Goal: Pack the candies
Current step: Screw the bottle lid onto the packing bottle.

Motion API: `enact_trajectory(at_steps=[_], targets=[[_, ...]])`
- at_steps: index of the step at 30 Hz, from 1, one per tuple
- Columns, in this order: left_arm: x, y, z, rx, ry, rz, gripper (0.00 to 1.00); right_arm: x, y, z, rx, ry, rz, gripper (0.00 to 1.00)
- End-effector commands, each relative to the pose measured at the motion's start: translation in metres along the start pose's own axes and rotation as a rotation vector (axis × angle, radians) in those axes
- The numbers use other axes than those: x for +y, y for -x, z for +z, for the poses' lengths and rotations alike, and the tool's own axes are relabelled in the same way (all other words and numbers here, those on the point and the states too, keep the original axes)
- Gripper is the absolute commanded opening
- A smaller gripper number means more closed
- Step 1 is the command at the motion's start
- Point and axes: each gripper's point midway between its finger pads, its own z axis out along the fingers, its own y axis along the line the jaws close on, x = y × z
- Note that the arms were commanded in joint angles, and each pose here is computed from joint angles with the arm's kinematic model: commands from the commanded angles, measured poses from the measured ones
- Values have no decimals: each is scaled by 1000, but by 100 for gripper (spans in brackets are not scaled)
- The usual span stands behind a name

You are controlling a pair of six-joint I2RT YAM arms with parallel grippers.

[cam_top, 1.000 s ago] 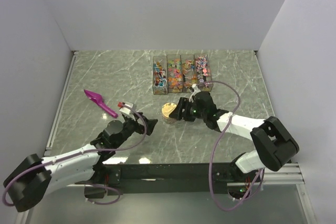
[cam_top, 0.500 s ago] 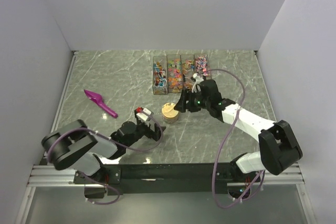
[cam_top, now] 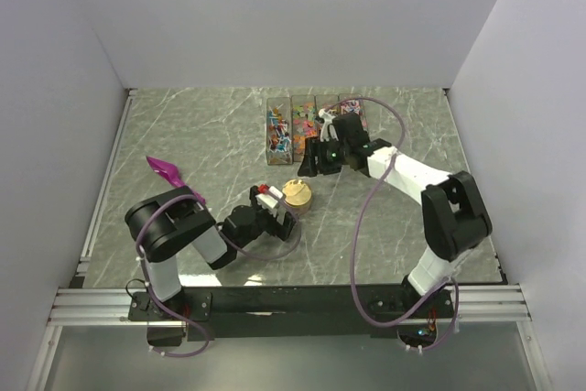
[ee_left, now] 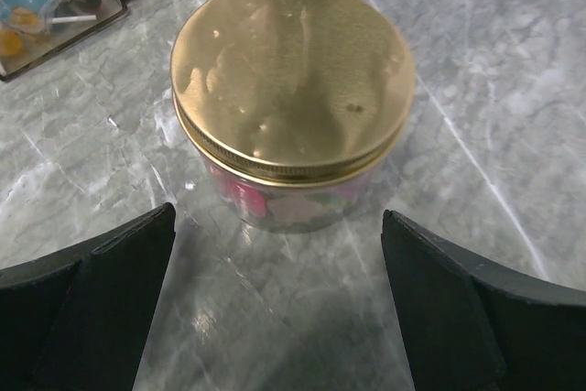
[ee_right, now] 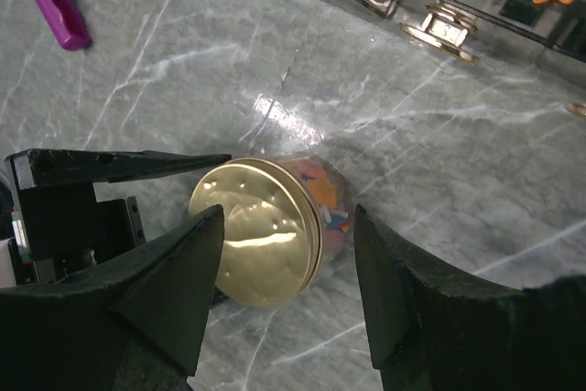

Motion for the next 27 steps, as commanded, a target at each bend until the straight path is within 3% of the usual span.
enact_trajectory(at_steps=[1,12,27], targets=[[-1,45,14,-182,14,4,99,5,6,5,40,40,-38,65],[2,35,28,-179,29,40,99,0,-31,30,181,120,-7,58],[-9,55,19,-267,-13,41,100,0,-73,14,213,125,90,52]])
